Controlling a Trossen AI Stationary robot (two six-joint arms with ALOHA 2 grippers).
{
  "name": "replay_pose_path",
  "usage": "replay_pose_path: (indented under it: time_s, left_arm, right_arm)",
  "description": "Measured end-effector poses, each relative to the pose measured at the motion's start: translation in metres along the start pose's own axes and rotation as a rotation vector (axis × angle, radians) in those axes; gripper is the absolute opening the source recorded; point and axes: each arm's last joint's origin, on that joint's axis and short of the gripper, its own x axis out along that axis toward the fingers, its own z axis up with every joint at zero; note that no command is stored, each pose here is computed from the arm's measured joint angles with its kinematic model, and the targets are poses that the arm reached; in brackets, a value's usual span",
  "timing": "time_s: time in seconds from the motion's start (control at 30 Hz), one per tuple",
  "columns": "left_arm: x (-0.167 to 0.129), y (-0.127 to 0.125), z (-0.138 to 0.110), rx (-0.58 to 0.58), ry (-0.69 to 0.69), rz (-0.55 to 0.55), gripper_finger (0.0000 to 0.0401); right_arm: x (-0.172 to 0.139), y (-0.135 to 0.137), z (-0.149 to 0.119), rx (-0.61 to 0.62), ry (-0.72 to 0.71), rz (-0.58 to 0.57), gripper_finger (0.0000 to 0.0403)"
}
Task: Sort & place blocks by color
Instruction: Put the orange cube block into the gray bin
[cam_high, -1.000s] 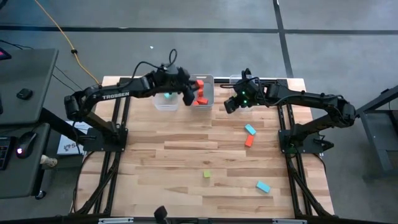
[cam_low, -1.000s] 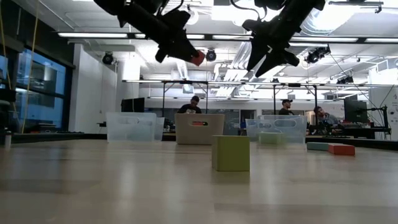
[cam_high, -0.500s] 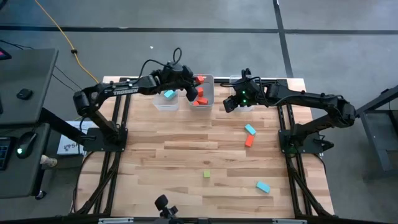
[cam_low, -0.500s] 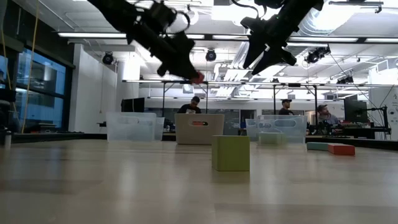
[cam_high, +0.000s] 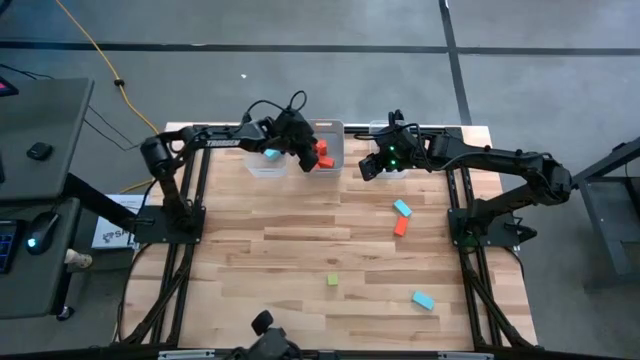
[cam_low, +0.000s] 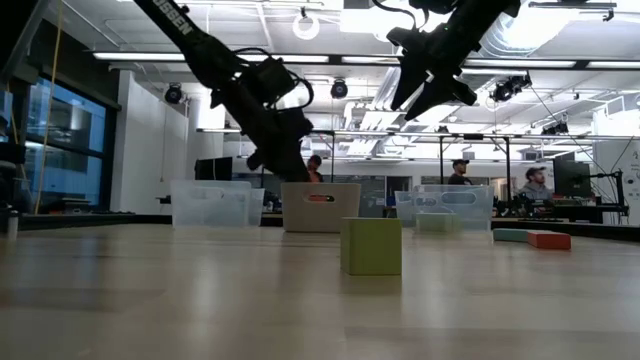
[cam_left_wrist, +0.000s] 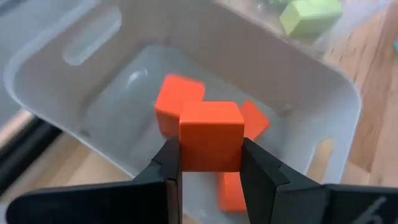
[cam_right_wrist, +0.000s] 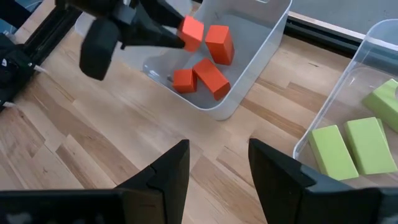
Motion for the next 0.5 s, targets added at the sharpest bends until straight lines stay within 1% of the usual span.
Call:
replay_pose_path:
  time_s: [0.17, 0.23, 0.5]
  left_arm:
    - [0.007, -0.003, -0.006, -0.031, 0.039, -0.053, 0.0074]
    - [0.010, -0.003, -0.007, -0.044, 0.049, -0.058, 0.0074]
    - [0.014, -0.012, -0.011, -0.032, 0.072, -0.105, 0.0074]
  right_arm:
    - [0.000, 0.000, 0.000, 0.000, 0.000, 0.000, 0.0154]
    - [0.000, 0.000, 0.000, 0.000, 0.000, -0.001, 0.0154]
    - [0.000, 0.000, 0.000, 0.000, 0.000, -0.001, 0.0154]
